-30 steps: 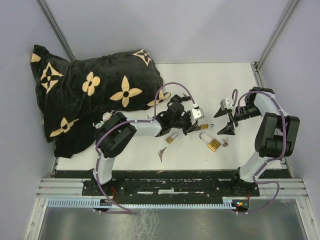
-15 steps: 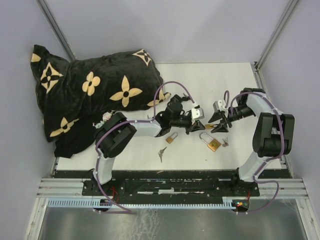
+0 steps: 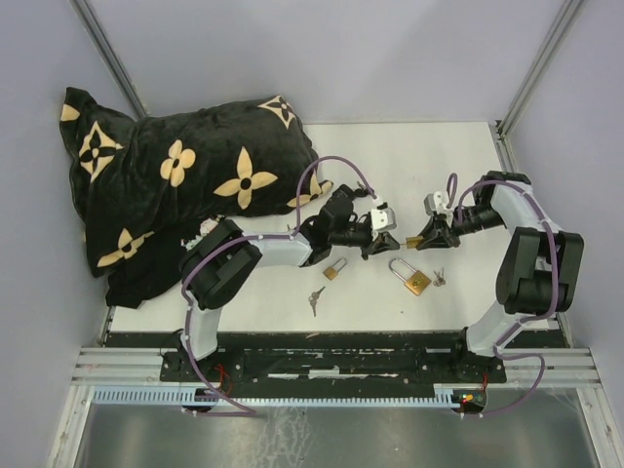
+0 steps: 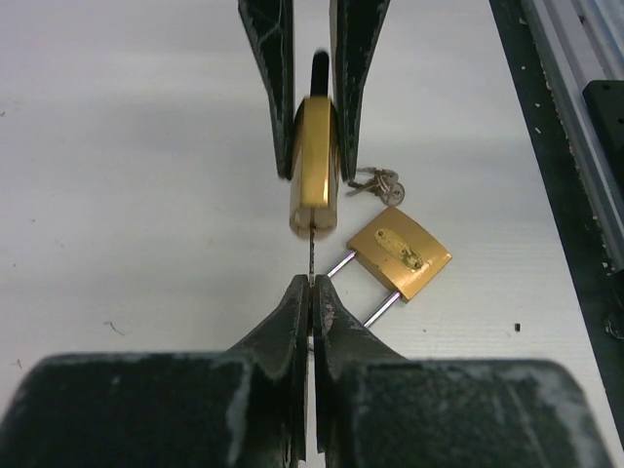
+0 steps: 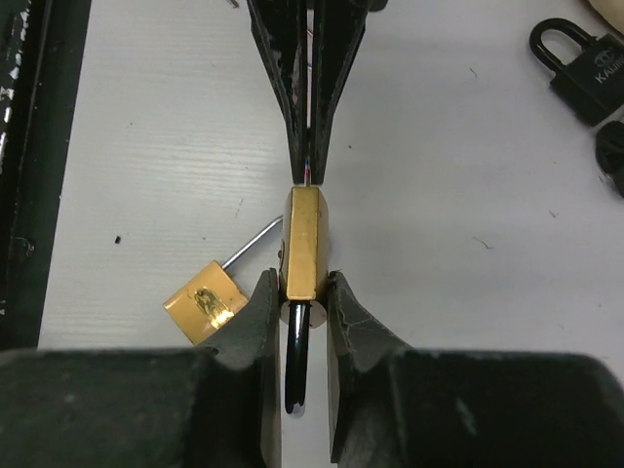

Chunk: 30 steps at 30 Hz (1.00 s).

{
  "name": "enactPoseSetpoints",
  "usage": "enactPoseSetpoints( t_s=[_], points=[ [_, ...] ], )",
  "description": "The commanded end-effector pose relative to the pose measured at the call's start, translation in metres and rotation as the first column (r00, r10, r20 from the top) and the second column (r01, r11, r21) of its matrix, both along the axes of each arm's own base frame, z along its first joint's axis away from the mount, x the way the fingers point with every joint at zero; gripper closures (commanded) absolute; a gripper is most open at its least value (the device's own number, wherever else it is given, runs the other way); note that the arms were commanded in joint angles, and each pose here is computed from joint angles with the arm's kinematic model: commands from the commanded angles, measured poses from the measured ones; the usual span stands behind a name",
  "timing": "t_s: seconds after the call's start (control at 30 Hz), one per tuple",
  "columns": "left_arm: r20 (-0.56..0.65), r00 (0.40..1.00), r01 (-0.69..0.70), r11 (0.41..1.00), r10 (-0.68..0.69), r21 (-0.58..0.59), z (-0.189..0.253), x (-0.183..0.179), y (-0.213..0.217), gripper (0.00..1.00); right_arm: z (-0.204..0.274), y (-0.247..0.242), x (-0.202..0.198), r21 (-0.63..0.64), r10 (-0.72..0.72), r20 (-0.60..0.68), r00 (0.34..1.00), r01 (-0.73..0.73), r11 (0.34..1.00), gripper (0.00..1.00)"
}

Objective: Lock with the key
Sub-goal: Remove the key from the lock, then place the key at the center of the board, then place the lock at the center of the board.

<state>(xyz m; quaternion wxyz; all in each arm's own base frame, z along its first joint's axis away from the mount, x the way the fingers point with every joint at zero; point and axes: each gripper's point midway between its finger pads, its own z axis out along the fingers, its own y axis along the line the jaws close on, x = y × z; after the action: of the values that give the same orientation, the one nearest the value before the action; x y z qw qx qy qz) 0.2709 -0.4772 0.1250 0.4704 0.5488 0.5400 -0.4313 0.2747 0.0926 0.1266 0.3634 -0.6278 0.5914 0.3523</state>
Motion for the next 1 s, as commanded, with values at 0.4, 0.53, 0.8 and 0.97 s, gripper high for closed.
enactPoseSetpoints(
  t_s=[0.4, 0.53, 0.8, 0.97],
  points=[
    [-0.33, 0.922, -0.193, 0.979, 0.204, 0.067, -0.009, 0.063, -0.004, 0.97, -0.02, -0.063, 0.075, -0.236, -0.488, -0.071, 0.87, 0.461, 0.856, 0.9],
    [-0.49, 0.834, -0.259, 0.964, 0.256, 0.062, -0.019, 0.077, -0.022, 0.83, -0.048, -0.067, 0.087, -0.308, -0.611, -0.277, 0.742, 0.534, 0.788, 0.88],
    [-0.569, 0.739, -0.354, 0.926, 0.361, 0.128, -0.034, 0.102, -0.034, 0.62, -0.059, -0.071, 0.108, -0.378, -0.71, -0.384, 0.59, 0.601, 0.704, 0.77],
    [-0.478, 0.76, -0.444, 0.889, 0.441, 0.116, -0.014, 0.115, -0.019, 0.55, -0.063, -0.077, 0.118, -0.419, -0.757, -0.339, 0.559, 0.631, 0.653, 0.71]
  ],
)
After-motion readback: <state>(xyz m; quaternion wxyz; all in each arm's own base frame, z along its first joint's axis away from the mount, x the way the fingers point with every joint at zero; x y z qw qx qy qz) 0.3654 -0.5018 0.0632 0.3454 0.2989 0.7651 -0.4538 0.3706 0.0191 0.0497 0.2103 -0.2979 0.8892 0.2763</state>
